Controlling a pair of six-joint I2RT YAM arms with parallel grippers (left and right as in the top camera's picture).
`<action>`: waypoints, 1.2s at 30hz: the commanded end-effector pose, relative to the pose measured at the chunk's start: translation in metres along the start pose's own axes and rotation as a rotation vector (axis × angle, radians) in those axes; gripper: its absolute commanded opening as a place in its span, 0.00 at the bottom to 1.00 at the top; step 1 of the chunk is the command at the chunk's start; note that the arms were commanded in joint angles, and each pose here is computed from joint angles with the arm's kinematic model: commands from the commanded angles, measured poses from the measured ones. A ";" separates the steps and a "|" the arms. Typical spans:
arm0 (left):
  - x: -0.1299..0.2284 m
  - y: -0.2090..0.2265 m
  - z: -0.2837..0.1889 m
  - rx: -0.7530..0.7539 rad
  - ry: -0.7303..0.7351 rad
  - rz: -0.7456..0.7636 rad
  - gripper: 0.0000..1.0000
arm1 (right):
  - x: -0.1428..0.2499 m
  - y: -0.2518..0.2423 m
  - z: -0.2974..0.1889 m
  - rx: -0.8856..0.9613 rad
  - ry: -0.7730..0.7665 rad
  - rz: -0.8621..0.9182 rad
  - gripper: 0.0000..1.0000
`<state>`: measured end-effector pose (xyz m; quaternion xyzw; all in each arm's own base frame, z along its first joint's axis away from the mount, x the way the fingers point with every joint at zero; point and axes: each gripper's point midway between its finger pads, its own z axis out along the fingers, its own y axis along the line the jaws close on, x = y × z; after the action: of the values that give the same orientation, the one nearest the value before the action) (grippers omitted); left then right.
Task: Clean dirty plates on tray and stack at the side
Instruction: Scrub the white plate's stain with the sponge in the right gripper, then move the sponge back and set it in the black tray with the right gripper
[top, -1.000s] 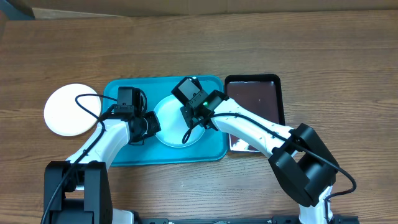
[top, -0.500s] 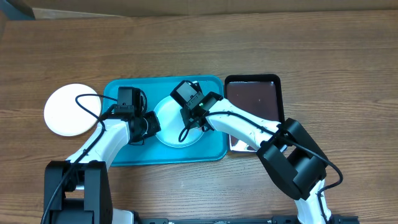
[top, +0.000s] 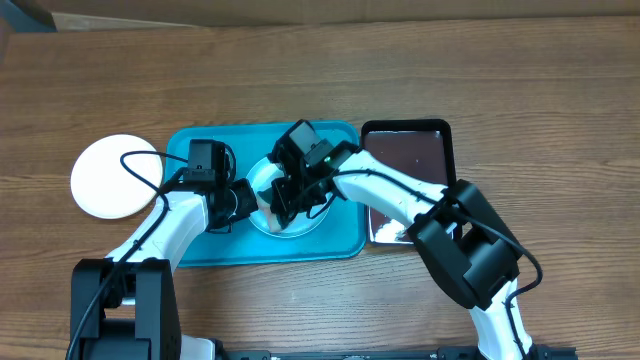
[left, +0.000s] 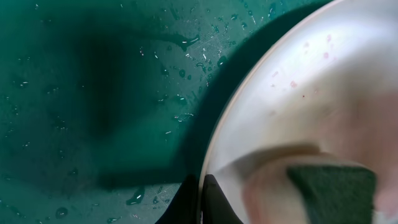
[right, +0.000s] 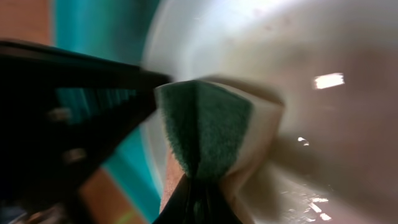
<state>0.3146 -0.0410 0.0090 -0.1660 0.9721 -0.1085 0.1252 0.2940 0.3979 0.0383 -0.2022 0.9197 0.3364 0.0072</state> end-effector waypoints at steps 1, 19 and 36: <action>0.000 -0.006 0.002 0.019 0.013 0.033 0.05 | -0.042 0.031 -0.058 -0.166 -0.097 -0.040 0.04; 0.000 -0.005 0.006 0.013 0.016 0.032 0.26 | -0.024 -0.145 -0.239 0.463 -0.273 0.262 0.04; -0.004 -0.003 0.005 -0.008 0.013 0.042 0.04 | 0.031 -0.223 -0.214 0.574 -0.192 0.407 0.04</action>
<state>0.3186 -0.0443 0.0063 -0.1553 0.9735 -0.1143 0.1230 0.3790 0.0966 0.0664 0.0350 0.9930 0.0810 0.0790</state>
